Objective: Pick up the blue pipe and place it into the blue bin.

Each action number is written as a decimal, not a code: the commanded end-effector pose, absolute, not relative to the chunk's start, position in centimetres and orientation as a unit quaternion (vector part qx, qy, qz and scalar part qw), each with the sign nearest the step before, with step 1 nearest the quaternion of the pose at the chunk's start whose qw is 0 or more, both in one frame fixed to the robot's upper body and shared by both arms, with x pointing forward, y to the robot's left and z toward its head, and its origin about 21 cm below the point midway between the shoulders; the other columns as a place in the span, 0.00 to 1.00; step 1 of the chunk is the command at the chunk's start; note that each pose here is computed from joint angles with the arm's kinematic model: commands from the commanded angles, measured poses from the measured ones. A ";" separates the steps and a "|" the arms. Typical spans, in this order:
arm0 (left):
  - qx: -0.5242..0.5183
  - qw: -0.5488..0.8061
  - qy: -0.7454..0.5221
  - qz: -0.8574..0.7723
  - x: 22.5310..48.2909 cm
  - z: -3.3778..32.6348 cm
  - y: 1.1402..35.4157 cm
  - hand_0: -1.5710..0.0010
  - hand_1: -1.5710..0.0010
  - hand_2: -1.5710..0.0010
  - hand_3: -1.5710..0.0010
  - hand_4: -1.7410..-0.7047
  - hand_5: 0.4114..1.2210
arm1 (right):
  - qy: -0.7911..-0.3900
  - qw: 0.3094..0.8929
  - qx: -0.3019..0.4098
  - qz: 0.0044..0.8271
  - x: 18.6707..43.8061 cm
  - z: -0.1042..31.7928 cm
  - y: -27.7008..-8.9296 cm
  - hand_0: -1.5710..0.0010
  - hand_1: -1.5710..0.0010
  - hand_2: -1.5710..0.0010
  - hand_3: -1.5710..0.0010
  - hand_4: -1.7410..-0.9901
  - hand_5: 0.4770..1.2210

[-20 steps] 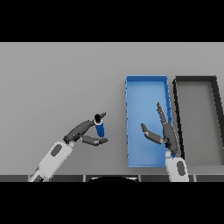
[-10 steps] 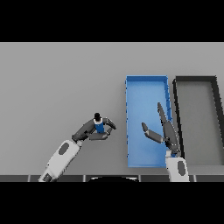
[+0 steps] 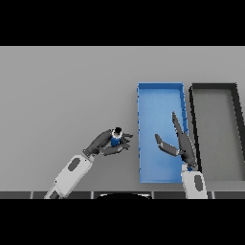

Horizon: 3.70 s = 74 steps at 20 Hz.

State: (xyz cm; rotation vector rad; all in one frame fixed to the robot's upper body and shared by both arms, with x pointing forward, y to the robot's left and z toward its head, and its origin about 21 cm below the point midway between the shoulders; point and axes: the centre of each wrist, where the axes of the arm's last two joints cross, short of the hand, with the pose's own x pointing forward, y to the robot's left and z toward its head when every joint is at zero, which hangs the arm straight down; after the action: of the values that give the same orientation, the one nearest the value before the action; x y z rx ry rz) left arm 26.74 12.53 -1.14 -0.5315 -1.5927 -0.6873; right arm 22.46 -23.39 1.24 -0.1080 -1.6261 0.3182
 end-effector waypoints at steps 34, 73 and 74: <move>-0.233 0.571 -0.709 -0.341 26.7 4.5 10.5 0.00 0.00 0.00 0.06 0.00 1.00 | -0.724 0.537 0.224 0.369 24.7 14.1 -21.1 1.00 1.00 1.00 1.00 0.57 0.05; -0.206 0.530 -0.693 -0.443 27.0 4.5 11.4 0.81 0.82 0.84 0.82 0.68 0.75 | -0.666 0.450 0.360 0.473 28.2 15.9 -9.9 0.01 0.01 0.00 0.01 0.33 0.99; -0.198 0.533 -0.693 -0.444 27.1 4.4 11.7 0.85 0.86 0.87 0.86 0.72 0.64 | -0.669 0.447 0.363 0.470 28.0 15.7 -9.4 0.00 0.00 0.00 0.01 0.33 0.99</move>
State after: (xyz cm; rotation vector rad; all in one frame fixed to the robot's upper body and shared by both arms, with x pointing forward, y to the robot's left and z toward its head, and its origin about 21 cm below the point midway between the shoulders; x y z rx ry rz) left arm 27.12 11.70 4.35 -0.4703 -1.6513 -1.0592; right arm 27.94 -9.42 15.70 0.9010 -1.6552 1.1659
